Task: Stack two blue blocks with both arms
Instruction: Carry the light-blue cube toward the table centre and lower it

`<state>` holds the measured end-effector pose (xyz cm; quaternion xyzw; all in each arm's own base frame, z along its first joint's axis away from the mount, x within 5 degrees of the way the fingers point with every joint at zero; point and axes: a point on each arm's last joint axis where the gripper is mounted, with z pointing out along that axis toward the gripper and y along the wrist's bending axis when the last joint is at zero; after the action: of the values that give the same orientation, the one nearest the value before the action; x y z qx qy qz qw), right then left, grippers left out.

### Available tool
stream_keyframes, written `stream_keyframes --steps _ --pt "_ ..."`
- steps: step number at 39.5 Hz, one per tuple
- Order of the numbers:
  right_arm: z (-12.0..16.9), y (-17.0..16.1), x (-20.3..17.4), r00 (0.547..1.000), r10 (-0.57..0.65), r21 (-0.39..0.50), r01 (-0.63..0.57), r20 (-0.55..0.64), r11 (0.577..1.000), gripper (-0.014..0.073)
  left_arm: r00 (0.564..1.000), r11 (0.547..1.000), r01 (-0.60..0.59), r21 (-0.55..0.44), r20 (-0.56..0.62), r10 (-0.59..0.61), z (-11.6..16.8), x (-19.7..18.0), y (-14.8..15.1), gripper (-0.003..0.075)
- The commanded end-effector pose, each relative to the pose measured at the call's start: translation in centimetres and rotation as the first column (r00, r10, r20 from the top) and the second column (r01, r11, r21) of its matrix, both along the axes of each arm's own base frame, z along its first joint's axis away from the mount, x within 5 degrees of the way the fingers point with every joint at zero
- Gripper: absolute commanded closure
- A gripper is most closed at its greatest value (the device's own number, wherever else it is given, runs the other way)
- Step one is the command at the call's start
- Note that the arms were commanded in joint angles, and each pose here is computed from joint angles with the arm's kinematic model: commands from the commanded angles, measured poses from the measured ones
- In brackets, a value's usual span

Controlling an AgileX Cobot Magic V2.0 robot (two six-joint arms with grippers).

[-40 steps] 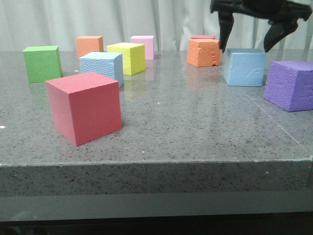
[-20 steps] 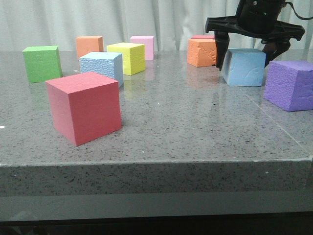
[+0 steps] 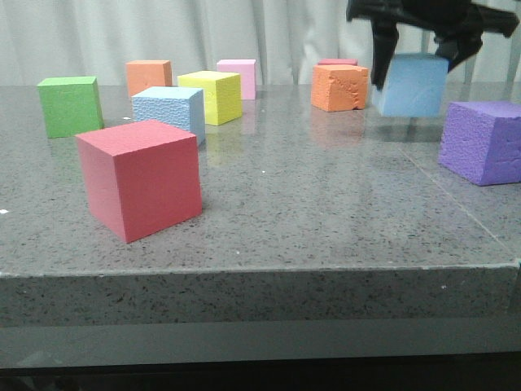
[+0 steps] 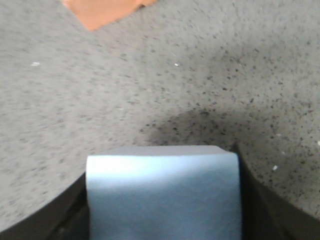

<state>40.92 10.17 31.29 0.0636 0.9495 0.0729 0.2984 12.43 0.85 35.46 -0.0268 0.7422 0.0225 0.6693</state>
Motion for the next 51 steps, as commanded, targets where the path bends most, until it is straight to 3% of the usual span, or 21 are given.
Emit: stream_keyframes --steps 1,17,22,29,45,51 --pt "4.8 1.3 -1.8 0.985 0.076 0.006 -0.078 0.155 0.997 0.0191 0.993 1.000 0.000 -0.003 0.116 0.001 1.9 0.0 0.0 0.0177" --pt "3.3 10.9 -5.1 0.941 0.318 -0.005 -0.320 0.118 0.947 0.0191 0.993 1.000 0.000 -0.003 0.116 0.001 1.9 0.0 0.0 0.0177" --pt "2.0 12.9 -5.4 0.940 0.330 0.017 -0.332 0.089 0.943 0.0191 0.993 1.000 0.000 -0.003 0.116 0.001 1.9 0.0 0.0 0.0177" --pt "1.6 13.2 -5.2 0.949 0.300 0.045 -0.305 0.093 0.951 0.0191 0.993 1.000 0.000 -0.003 0.116 0.001 1.9 0.0 0.0 0.0177" --pt "0.3 13.4 -4.6 0.950 0.303 0.015 -0.304 0.071 0.952 0.0186 0.993 1.000 0.000 -0.003 0.116 0.001 1.9 0.0 0.0 0.0177" --pt "0.3 13.4 -4.6 0.951 0.302 0.014 -0.304 0.066 0.953 0.0033 0.993 1.000 0.000 -0.003 0.116 0.001 1.9 0.0 0.0 0.0177"
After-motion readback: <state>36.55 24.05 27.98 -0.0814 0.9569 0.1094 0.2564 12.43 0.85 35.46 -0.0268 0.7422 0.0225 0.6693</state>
